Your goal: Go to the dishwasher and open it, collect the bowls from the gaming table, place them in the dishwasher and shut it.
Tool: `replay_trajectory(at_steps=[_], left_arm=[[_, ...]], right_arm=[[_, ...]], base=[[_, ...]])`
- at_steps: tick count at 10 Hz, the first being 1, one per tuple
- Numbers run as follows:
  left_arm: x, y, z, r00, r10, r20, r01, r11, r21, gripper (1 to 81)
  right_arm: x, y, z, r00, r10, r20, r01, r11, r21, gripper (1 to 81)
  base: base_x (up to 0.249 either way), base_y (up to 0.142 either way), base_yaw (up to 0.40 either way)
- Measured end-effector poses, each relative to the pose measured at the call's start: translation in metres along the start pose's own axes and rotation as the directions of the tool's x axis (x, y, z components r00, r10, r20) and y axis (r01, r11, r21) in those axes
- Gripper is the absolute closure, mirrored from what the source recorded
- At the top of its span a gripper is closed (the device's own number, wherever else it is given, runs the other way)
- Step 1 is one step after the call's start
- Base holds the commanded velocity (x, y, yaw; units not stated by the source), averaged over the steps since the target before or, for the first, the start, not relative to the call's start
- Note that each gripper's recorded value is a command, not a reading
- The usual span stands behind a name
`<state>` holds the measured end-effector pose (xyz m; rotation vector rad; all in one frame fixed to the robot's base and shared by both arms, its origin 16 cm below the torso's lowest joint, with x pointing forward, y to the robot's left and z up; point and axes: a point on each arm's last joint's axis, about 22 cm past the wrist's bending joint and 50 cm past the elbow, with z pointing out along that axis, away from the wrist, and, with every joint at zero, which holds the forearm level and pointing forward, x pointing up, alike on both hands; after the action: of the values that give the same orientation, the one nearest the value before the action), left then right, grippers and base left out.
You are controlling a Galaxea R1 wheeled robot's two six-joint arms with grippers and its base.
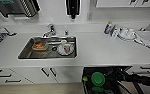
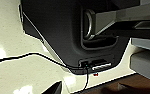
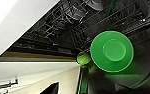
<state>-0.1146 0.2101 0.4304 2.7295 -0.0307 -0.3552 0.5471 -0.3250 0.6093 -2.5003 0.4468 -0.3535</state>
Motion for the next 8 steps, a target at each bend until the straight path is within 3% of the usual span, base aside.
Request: replay_trajectory(at_steps=[3,5,7,8], left_arm=[[0.007,-0.006,-0.003,0.9995,0.002,-0.032,-0.002,1.0000,-0.005,1.0],[0.008,-0.012,-0.004,0.9991,0.001,-0.043,-0.001,1.0000,0.002,1.0],[0.014,-0.014,-0.007,0.9974,-0.007,-0.071,0.007,1.0000,-0.007,1.0],[0.015,-0.023,-0.009,0.9969,-0.019,-0.076,0.020,0.9998,0.009,1.0]], right_arm=[[-0.016,0.059,-0.060,0.9993,0.033,0.015,-0.032,0.9968,-0.074,1.0],[-0.068,0.098,-0.084,0.9938,0.077,0.080,-0.067,0.9900,-0.125,1.0],[-0.132,0.121,-0.090,0.9785,0.126,0.164,-0.100,0.9826,-0.157,1.0],[-0.162,0.128,-0.091,0.9688,0.147,0.199,-0.114,0.9791,-0.168,1.0]], base=[[0.000,0.000,0.000],[0.000,0.000,0.000],[0.000,0.000,0.000],[0.000,0.000,0.000]])
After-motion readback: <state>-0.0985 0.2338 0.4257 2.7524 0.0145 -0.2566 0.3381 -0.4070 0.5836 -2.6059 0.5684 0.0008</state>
